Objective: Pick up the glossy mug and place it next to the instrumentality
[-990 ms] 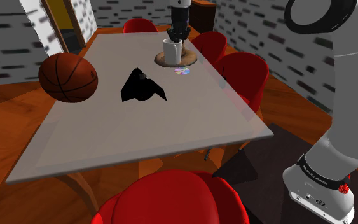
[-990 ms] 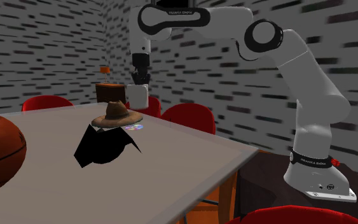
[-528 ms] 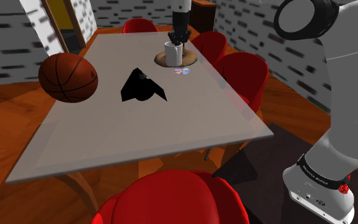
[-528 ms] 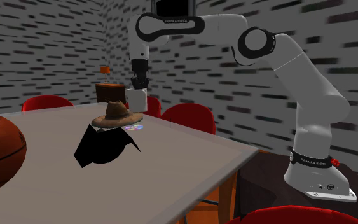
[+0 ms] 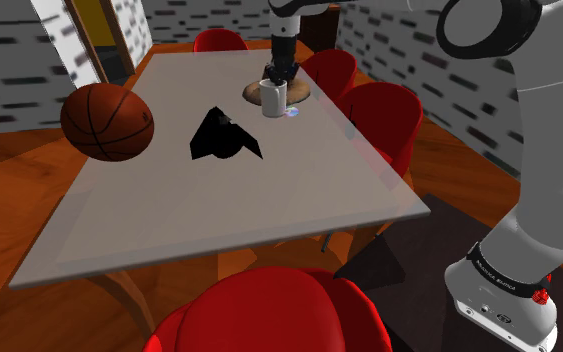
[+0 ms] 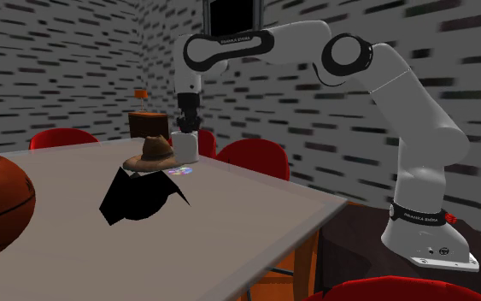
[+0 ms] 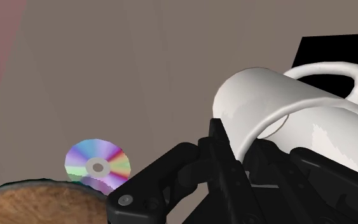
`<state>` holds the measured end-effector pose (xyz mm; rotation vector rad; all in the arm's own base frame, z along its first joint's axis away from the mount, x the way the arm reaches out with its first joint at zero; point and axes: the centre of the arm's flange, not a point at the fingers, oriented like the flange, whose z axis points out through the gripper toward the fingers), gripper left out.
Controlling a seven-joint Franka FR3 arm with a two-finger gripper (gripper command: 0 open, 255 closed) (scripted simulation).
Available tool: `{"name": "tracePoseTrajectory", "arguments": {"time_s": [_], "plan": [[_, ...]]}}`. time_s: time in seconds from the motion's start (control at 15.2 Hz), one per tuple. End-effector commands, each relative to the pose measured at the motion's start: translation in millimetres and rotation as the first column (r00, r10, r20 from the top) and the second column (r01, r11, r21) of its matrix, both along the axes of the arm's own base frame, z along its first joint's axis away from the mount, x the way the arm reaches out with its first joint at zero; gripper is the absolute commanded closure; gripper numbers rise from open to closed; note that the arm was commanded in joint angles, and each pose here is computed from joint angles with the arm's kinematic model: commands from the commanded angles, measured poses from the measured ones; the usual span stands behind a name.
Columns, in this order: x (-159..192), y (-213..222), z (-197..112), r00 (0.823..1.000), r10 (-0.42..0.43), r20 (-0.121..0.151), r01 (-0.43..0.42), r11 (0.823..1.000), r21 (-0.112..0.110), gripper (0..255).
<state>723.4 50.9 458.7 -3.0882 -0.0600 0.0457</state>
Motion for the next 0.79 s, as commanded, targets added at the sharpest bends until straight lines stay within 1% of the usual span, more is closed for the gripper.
{"name": "tracePoseTrajectory", "arguments": {"time_s": [0.0, 0.73], "plan": [[-0.3, -0.3, -9.9, 1.000, 0.000, 0.001, 0.000, 1.000, 0.000, 255], [-0.3, -0.3, -68.0, 1.000, 0.000, 0.001, 0.000, 1.000, 0.000, 255]]}}
